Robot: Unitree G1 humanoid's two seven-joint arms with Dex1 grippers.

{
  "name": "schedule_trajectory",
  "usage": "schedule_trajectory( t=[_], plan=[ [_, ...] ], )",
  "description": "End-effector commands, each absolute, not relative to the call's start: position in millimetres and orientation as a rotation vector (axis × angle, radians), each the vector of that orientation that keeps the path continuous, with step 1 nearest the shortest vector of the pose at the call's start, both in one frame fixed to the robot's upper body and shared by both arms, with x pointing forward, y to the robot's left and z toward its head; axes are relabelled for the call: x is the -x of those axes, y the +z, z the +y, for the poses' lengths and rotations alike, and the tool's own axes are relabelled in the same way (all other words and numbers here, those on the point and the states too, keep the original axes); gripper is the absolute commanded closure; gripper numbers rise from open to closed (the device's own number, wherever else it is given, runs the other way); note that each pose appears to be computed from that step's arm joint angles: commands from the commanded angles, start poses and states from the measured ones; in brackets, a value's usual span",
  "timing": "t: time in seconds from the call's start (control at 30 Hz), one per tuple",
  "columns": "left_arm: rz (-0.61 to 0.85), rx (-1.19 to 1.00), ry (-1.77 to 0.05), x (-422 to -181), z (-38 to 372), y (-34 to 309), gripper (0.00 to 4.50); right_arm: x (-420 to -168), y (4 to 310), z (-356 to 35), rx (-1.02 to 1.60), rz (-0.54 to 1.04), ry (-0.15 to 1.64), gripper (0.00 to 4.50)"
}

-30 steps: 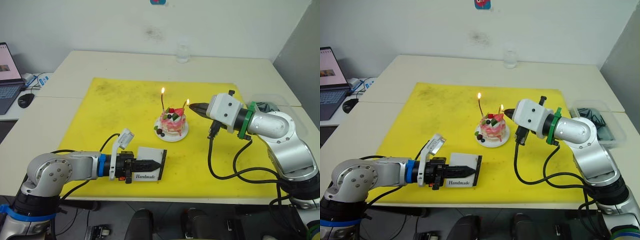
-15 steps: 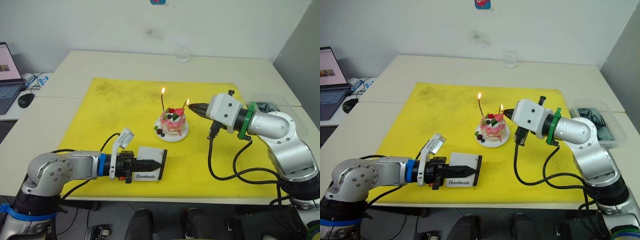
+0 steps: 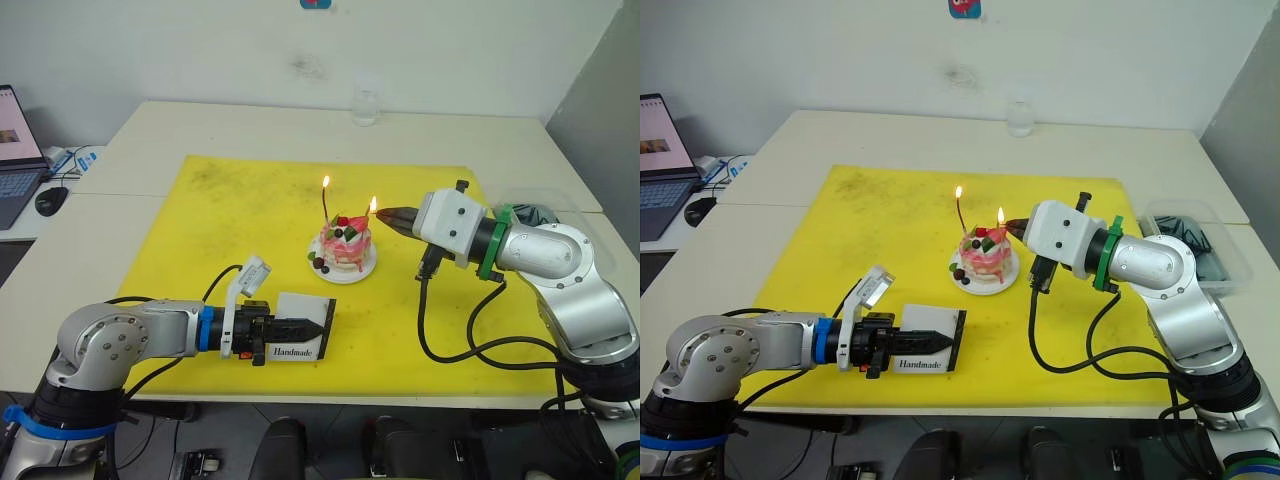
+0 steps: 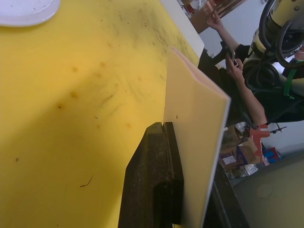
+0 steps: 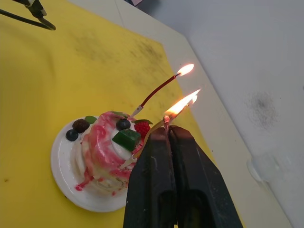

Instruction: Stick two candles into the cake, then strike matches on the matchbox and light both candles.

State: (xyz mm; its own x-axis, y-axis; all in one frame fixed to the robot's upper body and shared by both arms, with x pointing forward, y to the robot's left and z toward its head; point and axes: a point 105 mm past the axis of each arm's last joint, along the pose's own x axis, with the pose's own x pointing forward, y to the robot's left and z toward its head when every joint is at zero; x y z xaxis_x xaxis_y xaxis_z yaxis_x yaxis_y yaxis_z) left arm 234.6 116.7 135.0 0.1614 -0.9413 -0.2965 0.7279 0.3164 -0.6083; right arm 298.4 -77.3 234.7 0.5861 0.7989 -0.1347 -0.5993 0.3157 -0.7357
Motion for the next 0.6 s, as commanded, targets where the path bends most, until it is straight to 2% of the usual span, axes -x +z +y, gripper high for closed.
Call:
schedule_trajectory(
  t=[0.03,0.43,0.6],
  plan=[
    [0.687,0.345,-1.266,-232.2,111.6,141.2,4.50,-294.1,249.8,-78.3,0.842,-0.344,0.907,4.47],
    [0.685,0.351,-1.269,-231.8,110.6,141.4,4.50,-294.8,249.7,-78.4,0.835,-0.334,0.908,4.47],
    [0.655,0.403,-1.298,-231.2,103.6,147.7,4.50,-289.3,243.0,-88.5,0.833,-0.261,0.937,4.47]
  ],
)
